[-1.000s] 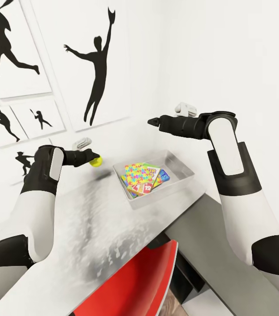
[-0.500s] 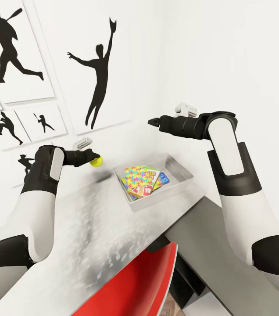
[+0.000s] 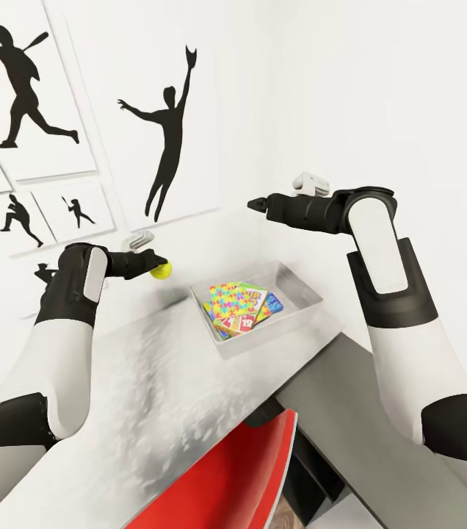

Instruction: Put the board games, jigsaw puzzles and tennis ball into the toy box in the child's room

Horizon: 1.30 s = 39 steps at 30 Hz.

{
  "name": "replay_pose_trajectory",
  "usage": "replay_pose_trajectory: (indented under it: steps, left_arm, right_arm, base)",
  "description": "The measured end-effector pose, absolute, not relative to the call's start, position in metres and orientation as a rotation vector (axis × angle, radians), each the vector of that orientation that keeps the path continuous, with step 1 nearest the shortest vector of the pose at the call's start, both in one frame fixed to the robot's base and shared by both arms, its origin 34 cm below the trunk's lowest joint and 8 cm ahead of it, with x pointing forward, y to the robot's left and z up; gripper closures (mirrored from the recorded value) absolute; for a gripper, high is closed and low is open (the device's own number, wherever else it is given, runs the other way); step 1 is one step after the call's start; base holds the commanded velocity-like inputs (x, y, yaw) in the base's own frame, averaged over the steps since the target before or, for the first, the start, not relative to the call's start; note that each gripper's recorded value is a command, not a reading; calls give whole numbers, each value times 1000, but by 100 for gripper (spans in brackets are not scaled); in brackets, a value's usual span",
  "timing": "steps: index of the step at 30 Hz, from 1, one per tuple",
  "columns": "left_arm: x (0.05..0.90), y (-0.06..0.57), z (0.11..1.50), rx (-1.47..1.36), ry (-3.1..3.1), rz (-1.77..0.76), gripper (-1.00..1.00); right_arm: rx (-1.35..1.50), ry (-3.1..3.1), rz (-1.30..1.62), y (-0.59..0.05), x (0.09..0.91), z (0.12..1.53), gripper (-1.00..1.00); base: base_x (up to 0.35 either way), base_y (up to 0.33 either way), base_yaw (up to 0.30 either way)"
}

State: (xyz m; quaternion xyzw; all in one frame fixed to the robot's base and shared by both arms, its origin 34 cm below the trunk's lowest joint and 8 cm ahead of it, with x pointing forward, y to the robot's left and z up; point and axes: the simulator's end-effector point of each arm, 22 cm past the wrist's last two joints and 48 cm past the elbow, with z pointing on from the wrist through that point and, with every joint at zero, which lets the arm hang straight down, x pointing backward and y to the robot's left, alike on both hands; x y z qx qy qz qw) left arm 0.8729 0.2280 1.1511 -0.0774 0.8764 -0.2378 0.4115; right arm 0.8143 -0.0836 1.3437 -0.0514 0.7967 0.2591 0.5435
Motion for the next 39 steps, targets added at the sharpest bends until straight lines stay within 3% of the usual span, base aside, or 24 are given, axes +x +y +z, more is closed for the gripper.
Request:
replay_pose_trajectory:
  steps: [39]
  left_arm:
    - [865,226,1189,-174,2158,-597,100]
  right_arm:
    - [-127,1838,607,-84,798,1379,-100]
  base:
    - [0,0,2]
